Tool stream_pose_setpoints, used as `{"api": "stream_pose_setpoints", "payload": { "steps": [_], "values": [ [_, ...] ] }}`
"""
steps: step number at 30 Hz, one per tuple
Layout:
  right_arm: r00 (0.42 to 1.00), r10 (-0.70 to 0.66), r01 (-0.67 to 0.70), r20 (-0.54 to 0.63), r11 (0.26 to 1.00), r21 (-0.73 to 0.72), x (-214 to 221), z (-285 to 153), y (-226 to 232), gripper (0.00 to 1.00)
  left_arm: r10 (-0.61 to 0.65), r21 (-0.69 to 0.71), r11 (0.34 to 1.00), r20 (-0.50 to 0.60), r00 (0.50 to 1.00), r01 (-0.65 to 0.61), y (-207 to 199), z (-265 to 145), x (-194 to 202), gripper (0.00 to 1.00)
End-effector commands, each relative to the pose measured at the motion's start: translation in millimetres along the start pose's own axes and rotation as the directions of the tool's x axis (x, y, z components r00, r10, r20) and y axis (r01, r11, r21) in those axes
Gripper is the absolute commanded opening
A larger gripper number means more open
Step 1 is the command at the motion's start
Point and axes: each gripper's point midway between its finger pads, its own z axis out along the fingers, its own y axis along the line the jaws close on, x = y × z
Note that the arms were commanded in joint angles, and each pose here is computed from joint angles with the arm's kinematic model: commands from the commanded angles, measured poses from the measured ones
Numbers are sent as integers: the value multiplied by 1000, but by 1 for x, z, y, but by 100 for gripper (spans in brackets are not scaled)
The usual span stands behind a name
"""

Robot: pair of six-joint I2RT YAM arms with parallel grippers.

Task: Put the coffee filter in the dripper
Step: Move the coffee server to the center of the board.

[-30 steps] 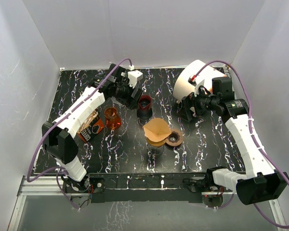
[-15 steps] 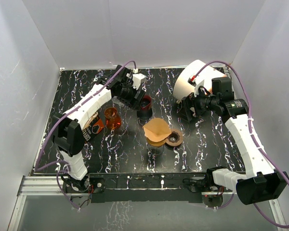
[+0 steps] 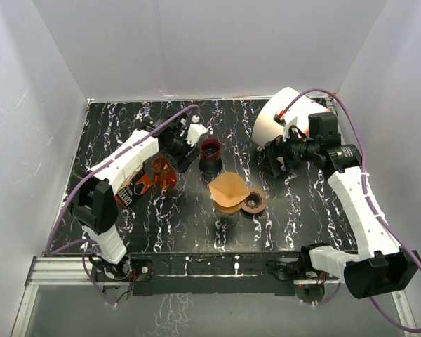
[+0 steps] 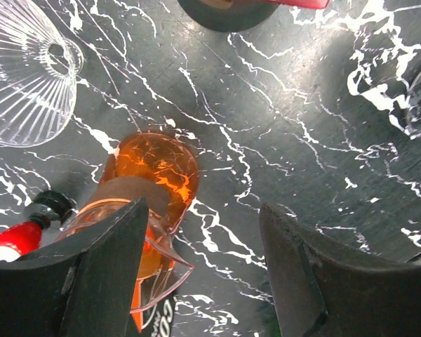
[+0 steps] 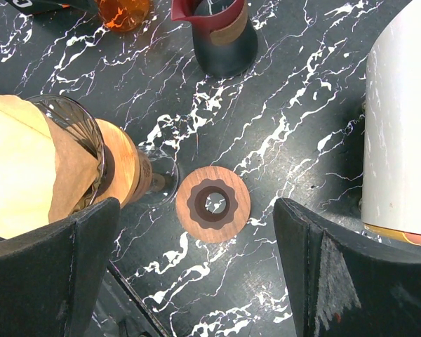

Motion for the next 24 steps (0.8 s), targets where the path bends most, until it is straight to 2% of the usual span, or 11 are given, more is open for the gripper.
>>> {"api": "stream_pose_setpoints", "payload": {
  "steps": [1,13,24],
  "values": [
    [999,-30,30,45,1000,6,-11,-1,-2,89,114,-43,992,-28,993,-115,12,-15,8,62],
    [999,-28,28,39,1000,9,-8,-1,-3,89,249,-110,959,-122,961,-263,38,7,18,59],
    [999,-27,27,35,1000,11,-5,-1,-3,89,269,-191,930,-225,936,-313,74,18,42,58]
  ]
}}
